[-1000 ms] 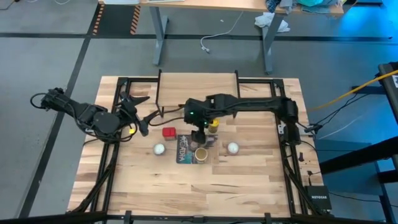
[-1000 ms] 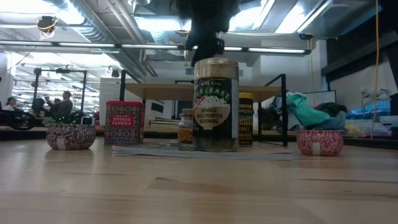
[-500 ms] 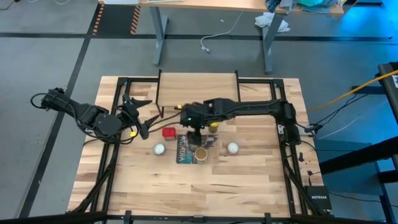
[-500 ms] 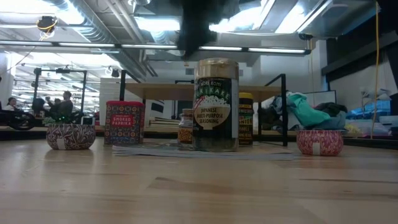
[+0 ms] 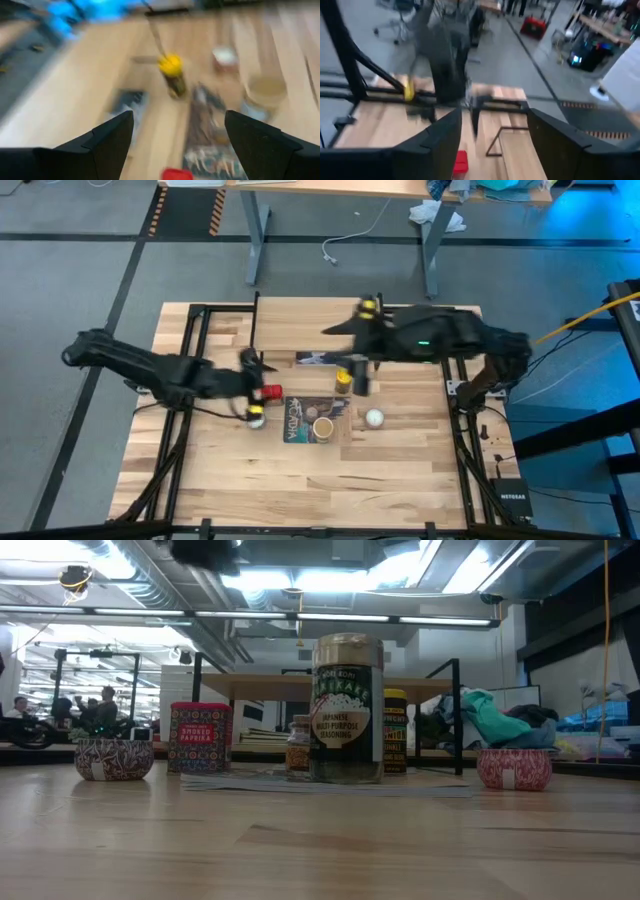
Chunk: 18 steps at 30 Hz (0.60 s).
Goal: Shelf spices
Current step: Put the transparent seasoning bottle on the shelf
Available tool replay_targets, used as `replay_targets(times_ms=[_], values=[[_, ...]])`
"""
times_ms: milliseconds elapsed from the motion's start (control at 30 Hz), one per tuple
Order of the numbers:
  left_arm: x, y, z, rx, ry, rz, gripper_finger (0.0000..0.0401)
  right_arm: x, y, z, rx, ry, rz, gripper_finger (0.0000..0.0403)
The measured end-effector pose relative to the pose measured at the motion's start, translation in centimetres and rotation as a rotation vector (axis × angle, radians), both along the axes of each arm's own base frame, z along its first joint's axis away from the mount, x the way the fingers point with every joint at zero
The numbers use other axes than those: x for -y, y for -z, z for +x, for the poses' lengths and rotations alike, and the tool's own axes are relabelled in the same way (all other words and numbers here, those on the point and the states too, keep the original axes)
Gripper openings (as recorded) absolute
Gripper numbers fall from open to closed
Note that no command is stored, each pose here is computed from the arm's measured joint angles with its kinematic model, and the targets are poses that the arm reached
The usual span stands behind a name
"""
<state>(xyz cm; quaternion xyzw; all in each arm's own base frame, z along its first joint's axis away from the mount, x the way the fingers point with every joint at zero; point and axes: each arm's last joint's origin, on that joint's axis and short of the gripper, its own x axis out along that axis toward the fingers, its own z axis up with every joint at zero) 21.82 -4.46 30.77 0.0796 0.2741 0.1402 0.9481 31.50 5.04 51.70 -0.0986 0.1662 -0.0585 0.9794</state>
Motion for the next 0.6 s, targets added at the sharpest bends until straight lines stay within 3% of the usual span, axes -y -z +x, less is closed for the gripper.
replay_targets(times_ms=[67,233,600], values=[[0.0,1.7,1.8,-0.093,0.08,0.009,0.0308,-0.8,-1.0,-1.6,0.033,-0.008,-0.023,0.0244],[-0.6,4.7,5.8,-0.167,0.209,-0.006,0.0308,-2.7,-2.1,-4.0,0.071,-0.024,-0.08,0.0267],[-3.1,9.1,9.7,-0.255,0.321,-0.218,0.0308,-4.8,-1.6,-5.0,0.019,-0.041,-0.145,0.0276]])
